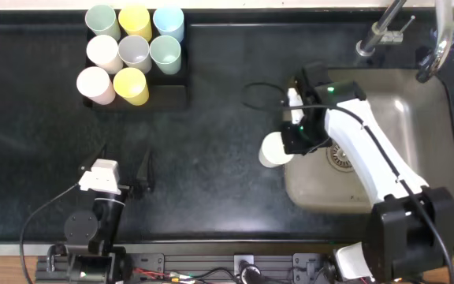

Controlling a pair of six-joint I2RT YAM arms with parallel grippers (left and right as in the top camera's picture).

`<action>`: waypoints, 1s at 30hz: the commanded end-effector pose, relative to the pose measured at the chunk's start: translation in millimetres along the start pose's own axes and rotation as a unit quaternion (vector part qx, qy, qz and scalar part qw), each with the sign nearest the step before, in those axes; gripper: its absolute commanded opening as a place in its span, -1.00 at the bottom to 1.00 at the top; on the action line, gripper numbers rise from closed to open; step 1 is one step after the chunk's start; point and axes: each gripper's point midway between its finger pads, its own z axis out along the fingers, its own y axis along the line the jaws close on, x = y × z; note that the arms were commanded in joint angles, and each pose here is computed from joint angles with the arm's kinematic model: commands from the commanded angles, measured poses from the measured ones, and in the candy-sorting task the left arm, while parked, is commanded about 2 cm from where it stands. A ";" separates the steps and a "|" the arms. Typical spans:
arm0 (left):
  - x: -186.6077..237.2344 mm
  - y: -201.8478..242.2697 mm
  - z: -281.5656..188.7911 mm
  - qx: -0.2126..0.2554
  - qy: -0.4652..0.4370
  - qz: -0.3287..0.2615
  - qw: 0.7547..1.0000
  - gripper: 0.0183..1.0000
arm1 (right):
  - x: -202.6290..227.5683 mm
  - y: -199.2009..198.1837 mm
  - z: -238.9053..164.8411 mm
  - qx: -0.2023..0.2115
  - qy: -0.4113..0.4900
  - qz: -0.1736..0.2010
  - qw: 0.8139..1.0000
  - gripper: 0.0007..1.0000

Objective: Store Cups

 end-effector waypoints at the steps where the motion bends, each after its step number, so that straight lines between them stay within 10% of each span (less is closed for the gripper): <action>1: -0.3 -0.5 -0.5 0.003 -0.001 -0.004 1.000 1.00 | -23.6 36.1 -19.4 -0.047 -0.047 -0.036 0.997 -0.92; 13: -0.3 -0.5 -0.5 0.003 -0.001 -0.004 1.000 1.00 | -129.0 135.0 -177.9 -0.072 -0.291 -0.135 0.944 -0.92; 30: -0.3 -0.5 -0.5 0.003 -0.001 -0.004 1.000 1.00 | -168.9 190.4 -71.2 -0.023 -0.192 -0.143 0.971 -0.92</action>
